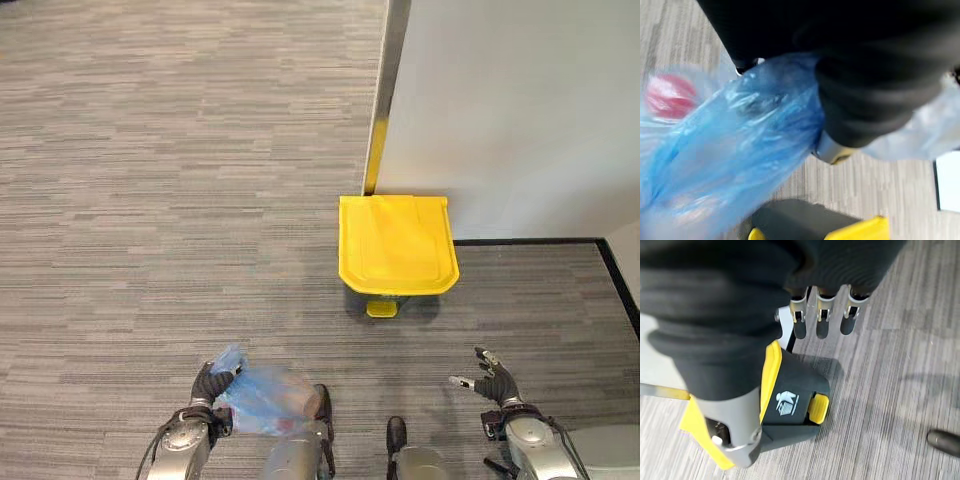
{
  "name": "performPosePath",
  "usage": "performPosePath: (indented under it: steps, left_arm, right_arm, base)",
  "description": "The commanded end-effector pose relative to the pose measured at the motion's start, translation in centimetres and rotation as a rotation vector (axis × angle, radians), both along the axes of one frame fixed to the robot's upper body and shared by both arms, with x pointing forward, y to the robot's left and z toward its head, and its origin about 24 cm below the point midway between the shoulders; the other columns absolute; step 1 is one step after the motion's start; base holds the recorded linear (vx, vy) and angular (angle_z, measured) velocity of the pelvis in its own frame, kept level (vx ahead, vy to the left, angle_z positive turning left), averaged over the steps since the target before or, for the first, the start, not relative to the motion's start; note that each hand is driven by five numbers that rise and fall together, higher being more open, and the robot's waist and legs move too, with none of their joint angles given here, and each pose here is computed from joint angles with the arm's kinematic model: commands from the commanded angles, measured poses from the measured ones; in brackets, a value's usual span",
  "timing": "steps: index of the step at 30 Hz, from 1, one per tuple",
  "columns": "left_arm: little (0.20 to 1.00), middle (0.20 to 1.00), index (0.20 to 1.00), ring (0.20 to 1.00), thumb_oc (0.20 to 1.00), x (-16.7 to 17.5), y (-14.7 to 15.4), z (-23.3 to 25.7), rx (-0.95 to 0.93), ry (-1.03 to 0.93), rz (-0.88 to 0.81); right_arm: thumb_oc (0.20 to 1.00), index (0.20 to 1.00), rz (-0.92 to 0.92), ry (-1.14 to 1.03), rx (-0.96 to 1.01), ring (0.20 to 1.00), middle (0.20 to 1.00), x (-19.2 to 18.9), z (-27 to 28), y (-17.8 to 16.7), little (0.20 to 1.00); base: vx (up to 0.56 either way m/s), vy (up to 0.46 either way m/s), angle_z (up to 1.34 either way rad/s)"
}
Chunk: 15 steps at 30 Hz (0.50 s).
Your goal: Gather garbage on tea table into small bin, then transfer packed bag to large trash can.
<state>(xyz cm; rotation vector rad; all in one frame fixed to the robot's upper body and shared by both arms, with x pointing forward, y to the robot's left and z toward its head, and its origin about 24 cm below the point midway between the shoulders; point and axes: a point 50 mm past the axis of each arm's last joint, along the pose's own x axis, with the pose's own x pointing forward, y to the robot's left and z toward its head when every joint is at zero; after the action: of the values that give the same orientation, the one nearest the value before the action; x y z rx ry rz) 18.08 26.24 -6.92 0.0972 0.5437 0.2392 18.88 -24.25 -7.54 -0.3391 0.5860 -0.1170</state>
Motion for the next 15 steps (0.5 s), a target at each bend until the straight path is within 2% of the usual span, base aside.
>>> performPosePath:
  steps: [1, 6, 15]
  left_arm:
    - [0.2, 0.2, 0.2, 0.2, 0.2, 1.3, 1.7, 2.6, 0.06, -0.132, 0.02]
    - [0.2, 0.2, 0.2, 0.2, 0.2, 1.4, 1.7, 2.7, 0.056, -0.138, 0.034]
    - [0.2, 0.2, 0.2, 0.2, 0.2, 0.8, 1.2, 1.8, 0.02, -0.106, 0.027]
  right_arm:
    - [1.0, 1.0, 0.018, -0.067, -0.005, 1.0, 1.0, 1.9, 1.3, -0.1, 1.0]
    - [1.0, 1.0, 0.031, -0.082, -0.015, 1.0, 1.0, 2.5, 1.6, 0.0, 1.0]
    - [1.0, 1.0, -0.016, -0.043, -0.035, 1.0, 1.0, 1.1, 1.1, -1.5, 1.0]
  base:
    - [0.14, 0.072, -0.05]
    - [0.13, 0.013, -0.14]
    - [0.15, -0.139, 0.14]
